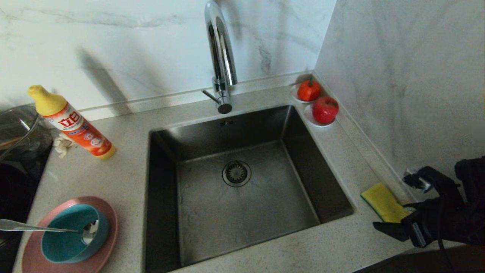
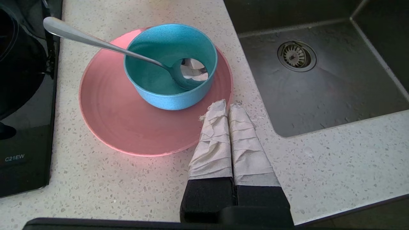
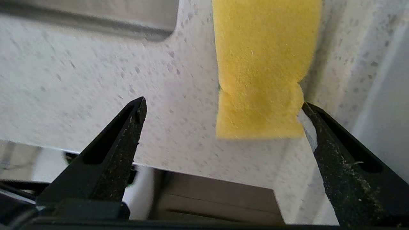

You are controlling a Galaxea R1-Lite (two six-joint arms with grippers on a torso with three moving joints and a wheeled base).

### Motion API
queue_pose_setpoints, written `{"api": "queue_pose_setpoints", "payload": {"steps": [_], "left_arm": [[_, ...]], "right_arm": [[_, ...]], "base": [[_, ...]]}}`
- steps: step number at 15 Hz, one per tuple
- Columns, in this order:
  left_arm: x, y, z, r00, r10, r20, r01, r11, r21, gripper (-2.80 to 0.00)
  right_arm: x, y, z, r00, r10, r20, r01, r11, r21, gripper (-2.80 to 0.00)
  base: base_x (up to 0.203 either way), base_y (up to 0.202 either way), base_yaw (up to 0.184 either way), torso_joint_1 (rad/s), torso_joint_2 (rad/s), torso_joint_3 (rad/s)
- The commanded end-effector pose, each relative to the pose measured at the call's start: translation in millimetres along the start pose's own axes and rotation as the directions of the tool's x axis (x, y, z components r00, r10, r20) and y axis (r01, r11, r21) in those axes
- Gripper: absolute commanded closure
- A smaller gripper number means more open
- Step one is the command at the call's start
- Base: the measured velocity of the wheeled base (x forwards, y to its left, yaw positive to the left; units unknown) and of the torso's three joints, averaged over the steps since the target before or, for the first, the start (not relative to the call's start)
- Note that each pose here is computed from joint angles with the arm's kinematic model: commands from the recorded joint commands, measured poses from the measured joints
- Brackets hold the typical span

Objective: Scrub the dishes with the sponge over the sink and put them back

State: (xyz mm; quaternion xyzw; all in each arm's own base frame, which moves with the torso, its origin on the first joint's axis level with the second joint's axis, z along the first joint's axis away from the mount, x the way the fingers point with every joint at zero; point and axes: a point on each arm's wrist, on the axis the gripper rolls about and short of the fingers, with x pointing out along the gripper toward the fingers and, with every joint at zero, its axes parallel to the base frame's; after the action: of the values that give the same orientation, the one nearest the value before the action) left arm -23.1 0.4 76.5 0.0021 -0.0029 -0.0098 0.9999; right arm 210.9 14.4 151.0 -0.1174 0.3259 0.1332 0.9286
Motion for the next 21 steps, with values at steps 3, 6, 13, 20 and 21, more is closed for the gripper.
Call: {"api": "queue_pose_setpoints", "payload": {"steps": [3, 6, 13, 20, 21], "left_arm": [[0, 0.0, 0, 1.0, 0.0, 0.003, 0.0, 1.0, 0.0, 0.0], [0, 0.0, 0, 1.0, 0.0, 0.003, 0.0, 1.0, 0.0, 0.0], [0, 0.0, 0, 1.0, 0.0, 0.003, 0.0, 1.0, 0.0, 0.0], [0, 0.0, 0, 1.0, 0.0, 0.003, 0.0, 1.0, 0.0, 0.0], [0, 0.0, 0, 1.0, 0.0, 0.003, 0.0, 1.0, 0.0, 0.0]], "right_arm": [[6, 7, -3, 0.998, -0.043, -0.039, 0.041, 0.998, -0.046, -2.8], [11, 9, -3, 0.998, -0.041, -0.055, 0.039, 0.998, -0.052, -2.8], [16, 17, -2, 0.994, -0.077, -0.078, 0.07, 0.994, -0.088, -2.8], [13, 32, 1, 0.997, -0.027, -0.066, 0.019, 0.993, -0.114, -2.8], [13, 33, 0, 0.997, -0.025, -0.067, 0.017, 0.993, -0.115, -2.8]], "base": [[0.0, 0.0, 0.0, 0.0, 0.0, 0.0], [0.0, 0.0, 0.0, 0.0, 0.0, 0.0], [0.0, 0.0, 0.0, 0.0, 0.0, 0.0], [0.0, 0.0, 0.0, 0.0, 0.0, 0.0], [0.0, 0.0, 0.0, 0.0, 0.0, 0.0]]}}
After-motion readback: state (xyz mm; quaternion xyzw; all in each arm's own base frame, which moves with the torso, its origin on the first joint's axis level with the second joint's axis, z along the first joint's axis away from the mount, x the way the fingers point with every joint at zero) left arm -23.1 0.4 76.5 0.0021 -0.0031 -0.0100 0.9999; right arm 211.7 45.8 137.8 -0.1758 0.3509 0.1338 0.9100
